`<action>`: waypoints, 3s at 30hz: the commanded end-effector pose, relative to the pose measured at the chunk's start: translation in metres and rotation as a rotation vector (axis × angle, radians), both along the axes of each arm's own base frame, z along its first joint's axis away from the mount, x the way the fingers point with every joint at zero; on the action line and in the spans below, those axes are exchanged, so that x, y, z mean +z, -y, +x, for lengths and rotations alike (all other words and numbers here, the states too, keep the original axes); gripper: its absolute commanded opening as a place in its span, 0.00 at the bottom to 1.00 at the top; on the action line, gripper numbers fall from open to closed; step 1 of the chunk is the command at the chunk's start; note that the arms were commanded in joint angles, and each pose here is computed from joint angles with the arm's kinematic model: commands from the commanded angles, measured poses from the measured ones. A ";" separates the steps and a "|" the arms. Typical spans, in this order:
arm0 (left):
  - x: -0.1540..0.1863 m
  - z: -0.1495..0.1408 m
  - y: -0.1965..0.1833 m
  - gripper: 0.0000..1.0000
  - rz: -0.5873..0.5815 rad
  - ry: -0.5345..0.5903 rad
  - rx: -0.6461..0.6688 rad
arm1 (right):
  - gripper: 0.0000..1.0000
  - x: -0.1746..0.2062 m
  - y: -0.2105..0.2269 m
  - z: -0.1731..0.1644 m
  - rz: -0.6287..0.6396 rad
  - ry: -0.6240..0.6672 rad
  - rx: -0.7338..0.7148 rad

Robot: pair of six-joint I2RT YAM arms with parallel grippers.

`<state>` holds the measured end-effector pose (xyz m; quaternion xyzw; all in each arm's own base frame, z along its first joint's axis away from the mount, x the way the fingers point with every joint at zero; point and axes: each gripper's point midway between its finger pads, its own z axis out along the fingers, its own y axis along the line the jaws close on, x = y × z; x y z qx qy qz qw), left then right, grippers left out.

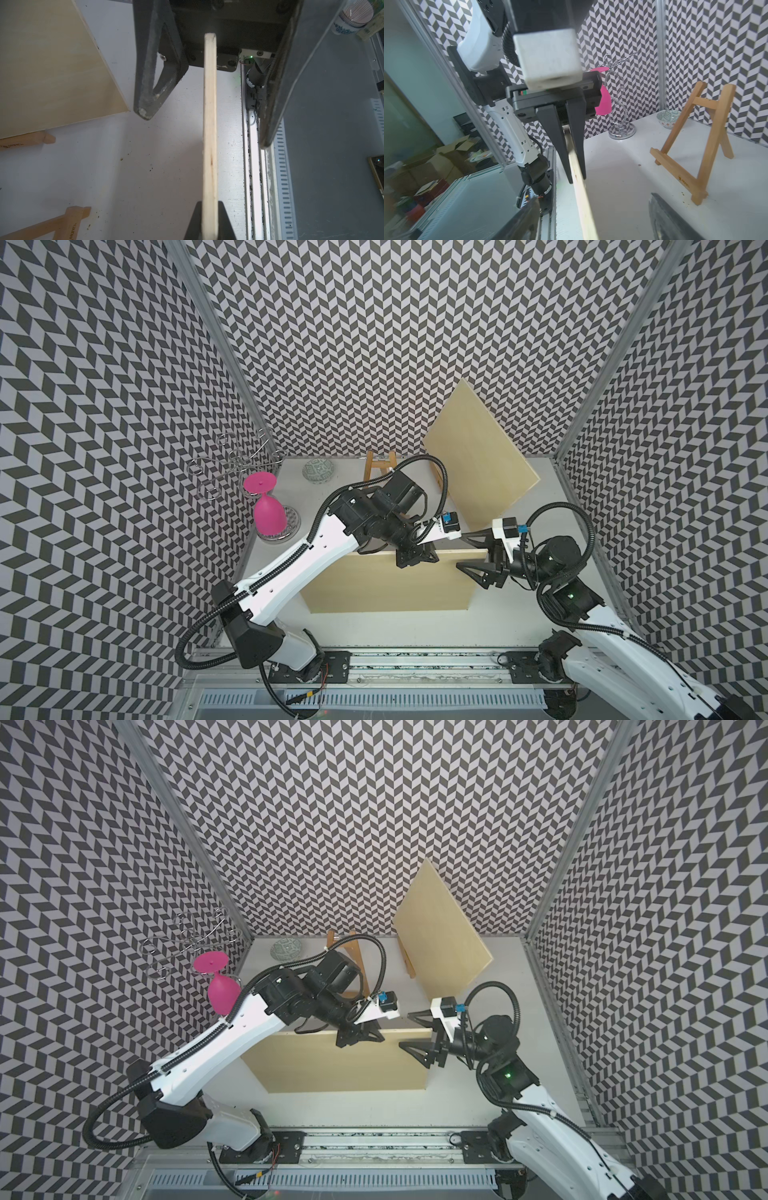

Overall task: Assemble the easel
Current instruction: Pick up the drawing board from the center of the board, then place the drawing board at the center of the board, then pick up the drawing board from the center of the board.

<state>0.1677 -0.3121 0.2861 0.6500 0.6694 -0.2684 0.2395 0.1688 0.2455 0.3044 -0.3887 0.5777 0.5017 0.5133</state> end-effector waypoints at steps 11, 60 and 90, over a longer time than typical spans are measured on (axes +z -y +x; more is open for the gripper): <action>0.020 0.000 -0.009 0.00 -0.110 0.152 0.018 | 0.68 0.001 -0.026 -0.015 -0.306 0.004 0.031; 0.150 0.051 -0.231 0.79 -0.759 0.374 1.375 | 0.05 -0.015 -0.060 -0.031 -0.686 -0.003 0.055; 0.139 0.059 -0.268 0.86 -0.717 0.460 1.601 | 0.23 -0.012 -0.165 -0.041 -0.893 0.077 0.107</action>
